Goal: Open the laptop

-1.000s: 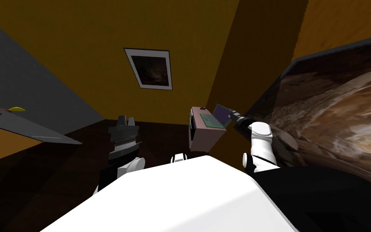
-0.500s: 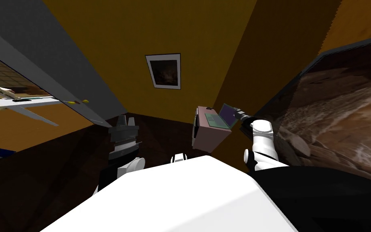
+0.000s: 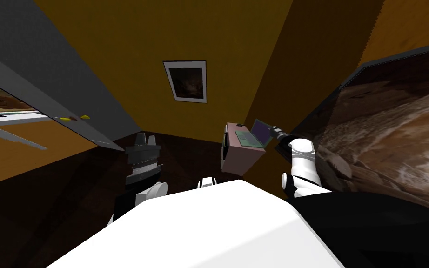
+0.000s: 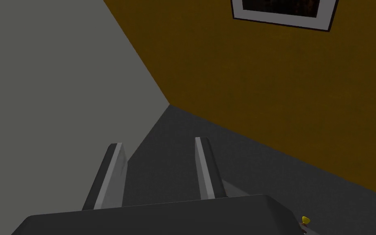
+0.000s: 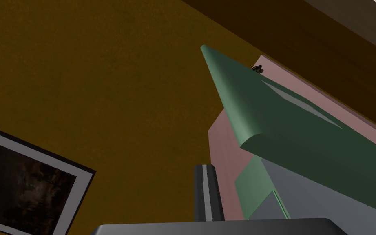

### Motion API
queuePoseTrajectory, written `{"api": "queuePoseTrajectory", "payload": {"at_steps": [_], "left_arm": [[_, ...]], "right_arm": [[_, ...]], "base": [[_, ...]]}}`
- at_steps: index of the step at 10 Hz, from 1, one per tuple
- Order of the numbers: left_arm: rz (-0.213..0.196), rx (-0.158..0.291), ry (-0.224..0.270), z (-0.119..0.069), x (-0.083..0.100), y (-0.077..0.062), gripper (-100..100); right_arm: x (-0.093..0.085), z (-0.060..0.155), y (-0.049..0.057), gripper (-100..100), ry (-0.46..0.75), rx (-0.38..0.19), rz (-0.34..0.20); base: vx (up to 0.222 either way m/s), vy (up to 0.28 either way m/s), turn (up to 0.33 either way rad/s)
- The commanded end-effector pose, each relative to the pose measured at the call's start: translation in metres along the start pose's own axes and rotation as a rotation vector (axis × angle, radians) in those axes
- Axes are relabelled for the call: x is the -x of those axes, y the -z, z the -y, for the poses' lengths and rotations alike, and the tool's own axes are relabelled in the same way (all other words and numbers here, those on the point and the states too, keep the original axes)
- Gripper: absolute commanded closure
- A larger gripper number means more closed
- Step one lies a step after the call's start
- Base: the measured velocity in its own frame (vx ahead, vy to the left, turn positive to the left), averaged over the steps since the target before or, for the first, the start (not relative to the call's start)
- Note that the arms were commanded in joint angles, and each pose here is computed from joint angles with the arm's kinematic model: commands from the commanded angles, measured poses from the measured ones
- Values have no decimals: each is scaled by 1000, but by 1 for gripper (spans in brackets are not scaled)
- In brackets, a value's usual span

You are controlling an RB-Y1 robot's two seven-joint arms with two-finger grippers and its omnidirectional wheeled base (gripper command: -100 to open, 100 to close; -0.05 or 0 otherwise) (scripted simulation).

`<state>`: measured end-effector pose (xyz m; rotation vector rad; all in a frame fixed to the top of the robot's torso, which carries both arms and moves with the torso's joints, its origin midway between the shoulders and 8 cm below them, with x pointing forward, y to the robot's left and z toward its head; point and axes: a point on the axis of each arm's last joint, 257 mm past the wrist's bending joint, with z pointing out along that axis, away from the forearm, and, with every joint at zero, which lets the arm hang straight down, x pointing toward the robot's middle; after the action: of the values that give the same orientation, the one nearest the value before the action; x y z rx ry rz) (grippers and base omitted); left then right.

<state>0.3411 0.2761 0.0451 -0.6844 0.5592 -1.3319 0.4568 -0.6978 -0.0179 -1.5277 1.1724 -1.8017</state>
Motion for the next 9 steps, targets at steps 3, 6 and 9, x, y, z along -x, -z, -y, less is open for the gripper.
{"api": "queuePoseTrajectory", "payload": {"at_steps": [3, 6, 9], "left_arm": [[0, 0, 0, 0, 0, 0, 0], [0, 0, 0, 0, 0, 0, 0], [0, 0, 0, 0, 0, 0, 0]], "right_arm": [[57, 25, 15, 100, -7, -96, 160], [82, 39, 25, 100, -9, -144, 229], [86, 44, 27, -100, -15, -145, 266]], "base": [[236, 26, -390], [156, 28, -317], [115, 41, -131]]}}
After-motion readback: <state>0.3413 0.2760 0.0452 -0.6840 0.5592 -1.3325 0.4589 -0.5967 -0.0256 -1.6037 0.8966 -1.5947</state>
